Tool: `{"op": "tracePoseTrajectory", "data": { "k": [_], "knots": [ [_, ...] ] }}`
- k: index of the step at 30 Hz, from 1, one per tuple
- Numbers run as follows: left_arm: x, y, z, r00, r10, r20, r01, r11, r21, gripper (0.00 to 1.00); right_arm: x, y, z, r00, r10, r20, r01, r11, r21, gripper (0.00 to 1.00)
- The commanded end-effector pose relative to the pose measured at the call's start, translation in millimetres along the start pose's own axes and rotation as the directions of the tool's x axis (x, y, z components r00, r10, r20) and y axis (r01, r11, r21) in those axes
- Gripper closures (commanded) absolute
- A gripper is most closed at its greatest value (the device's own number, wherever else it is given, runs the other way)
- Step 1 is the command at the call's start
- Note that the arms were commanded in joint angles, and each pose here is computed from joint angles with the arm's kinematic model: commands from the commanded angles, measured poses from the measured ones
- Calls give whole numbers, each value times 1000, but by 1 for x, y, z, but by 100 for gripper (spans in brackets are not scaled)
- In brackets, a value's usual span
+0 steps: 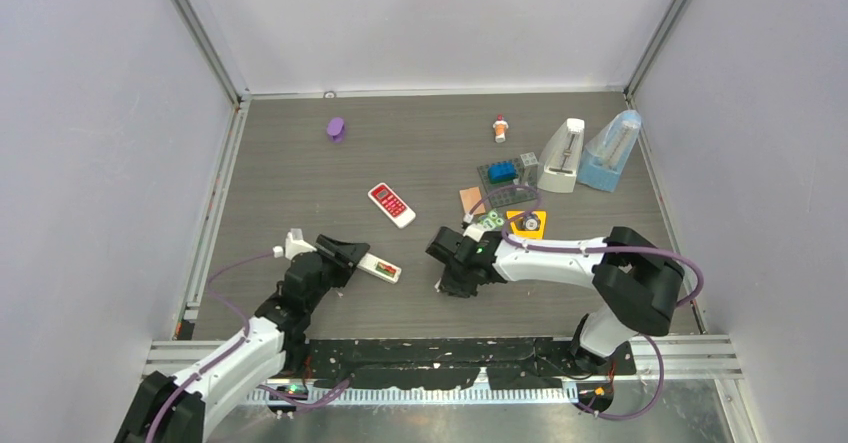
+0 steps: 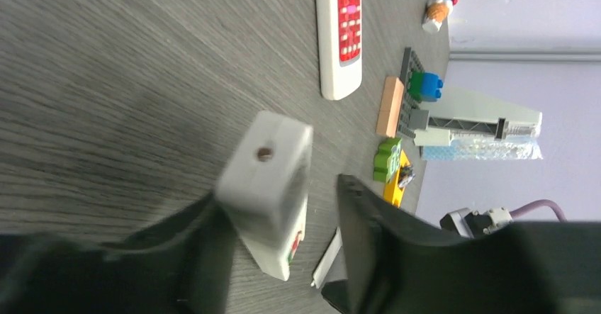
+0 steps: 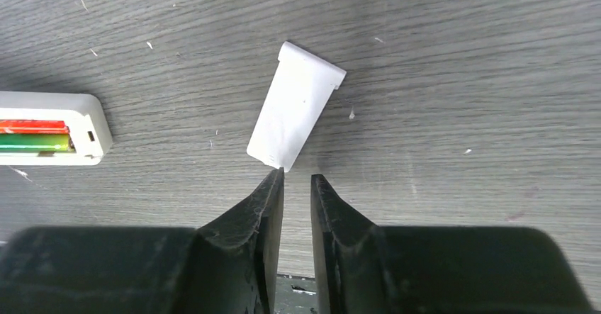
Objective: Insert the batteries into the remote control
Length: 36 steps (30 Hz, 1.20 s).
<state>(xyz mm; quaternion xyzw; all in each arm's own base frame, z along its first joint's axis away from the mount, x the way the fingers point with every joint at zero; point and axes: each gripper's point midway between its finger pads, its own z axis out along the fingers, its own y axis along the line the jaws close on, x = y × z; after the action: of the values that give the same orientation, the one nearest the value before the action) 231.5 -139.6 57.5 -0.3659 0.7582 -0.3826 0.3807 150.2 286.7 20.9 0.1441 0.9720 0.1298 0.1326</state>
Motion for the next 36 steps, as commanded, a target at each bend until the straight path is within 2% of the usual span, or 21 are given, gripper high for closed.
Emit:
{"op": "tracePoseTrajectory", "data": {
  "k": [1,4,5,8,10,13,14,18,22,25,30,36],
  "knots": [
    [-9,15,-1,997,-16,71,17,1000,-18,38,-23,7,-27,994,-30,102,36,998,-51,70],
    [-10,27,-6,997,-16,77,22,997,-78,25,-40,6,-39,984,-77,163,88,994,-62,64],
    [-10,31,-8,997,-20,76,27,995,-100,22,-45,5,-43,974,-136,180,148,987,-55,60],
    [-8,53,-19,997,-38,69,51,977,-208,18,-70,-1,-53,920,-292,262,303,953,-3,47],
    [-9,58,-28,995,-71,75,88,959,-269,17,-82,0,-56,888,-374,269,387,922,6,43],
    [-8,67,-40,994,-84,74,104,939,-329,15,-92,8,-54,828,-499,257,516,857,1,39],
    [-8,68,-43,993,-93,74,113,936,-335,14,-94,5,-46,792,-565,231,574,818,30,38],
    [-7,67,-52,992,-111,64,127,930,-346,14,-99,10,-24,702,-695,157,691,718,88,42],
    [-6,66,-62,994,-100,45,109,926,-361,14,-101,21,-7,657,-742,135,738,669,87,42],
    [-6,61,-67,997,-77,25,81,934,-347,15,-102,17,4,647,-754,111,745,657,115,39],
    [2,35,-60,998,23,-63,-36,975,-220,16,-96,0,17,632,-774,42,759,629,167,39],
    [12,6,-57,969,175,-173,-195,974,-111,17,-71,-26,14,589,-806,-56,801,572,177,40]
  ]
}}
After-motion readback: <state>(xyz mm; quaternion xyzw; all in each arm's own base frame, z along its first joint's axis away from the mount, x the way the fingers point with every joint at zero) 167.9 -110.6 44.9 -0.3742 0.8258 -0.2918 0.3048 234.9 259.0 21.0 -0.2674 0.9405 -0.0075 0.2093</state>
